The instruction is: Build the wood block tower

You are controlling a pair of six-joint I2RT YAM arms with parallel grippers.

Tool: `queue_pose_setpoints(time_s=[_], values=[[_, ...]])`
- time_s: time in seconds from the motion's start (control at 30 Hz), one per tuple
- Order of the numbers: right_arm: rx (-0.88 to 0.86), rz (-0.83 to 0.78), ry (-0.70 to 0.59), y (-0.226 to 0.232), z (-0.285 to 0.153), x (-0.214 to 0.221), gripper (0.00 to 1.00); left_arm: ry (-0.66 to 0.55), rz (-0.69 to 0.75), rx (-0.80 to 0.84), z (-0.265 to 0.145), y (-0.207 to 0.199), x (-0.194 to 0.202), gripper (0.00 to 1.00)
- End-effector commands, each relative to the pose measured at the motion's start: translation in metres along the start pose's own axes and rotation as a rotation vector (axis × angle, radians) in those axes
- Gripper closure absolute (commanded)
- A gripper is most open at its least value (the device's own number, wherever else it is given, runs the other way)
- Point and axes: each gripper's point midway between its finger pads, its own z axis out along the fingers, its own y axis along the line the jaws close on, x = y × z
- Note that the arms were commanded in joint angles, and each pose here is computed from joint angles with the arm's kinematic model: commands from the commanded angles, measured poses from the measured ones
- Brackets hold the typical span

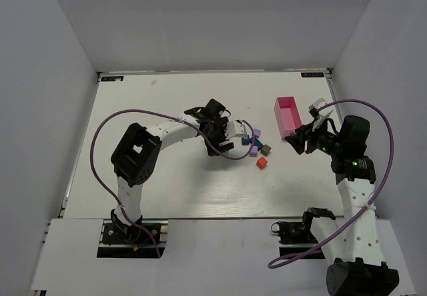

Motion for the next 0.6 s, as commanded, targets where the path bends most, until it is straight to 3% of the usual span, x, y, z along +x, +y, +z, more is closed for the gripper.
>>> queue_pose_setpoints(time_s=[0.0,0.2,0.33,0.47,0.53,0.57], values=[[-0.015,-0.014,-0.016,0.002,0.000,-0.005,0.44,-0.076,0.013,-0.062,-0.029,0.008,-0.026,0.10],[-0.020,-0.016,-0.014,0.003,0.000,-0.004,0.43,-0.200,0.021,-0.085,-0.068,0.007,-0.059,0.08],[-0.040,-0.028,-0.007,0.005,0.002,0.000,0.37,-0.327,-0.011,-0.106,-0.107,-0.003,-0.082,0.06],[-0.126,-0.147,-0.003,0.008,0.009,0.004,0.37,-0.484,-0.231,-0.230,-0.160,-0.011,-0.090,0.06],[-0.208,-0.138,0.012,0.015,0.014,0.009,0.44,-0.597,-0.304,-0.348,-0.206,-0.008,-0.095,0.07],[-0.239,-0.201,0.012,0.017,0.014,0.010,0.47,-0.605,-0.388,-0.348,-0.204,-0.015,-0.085,0.07]])
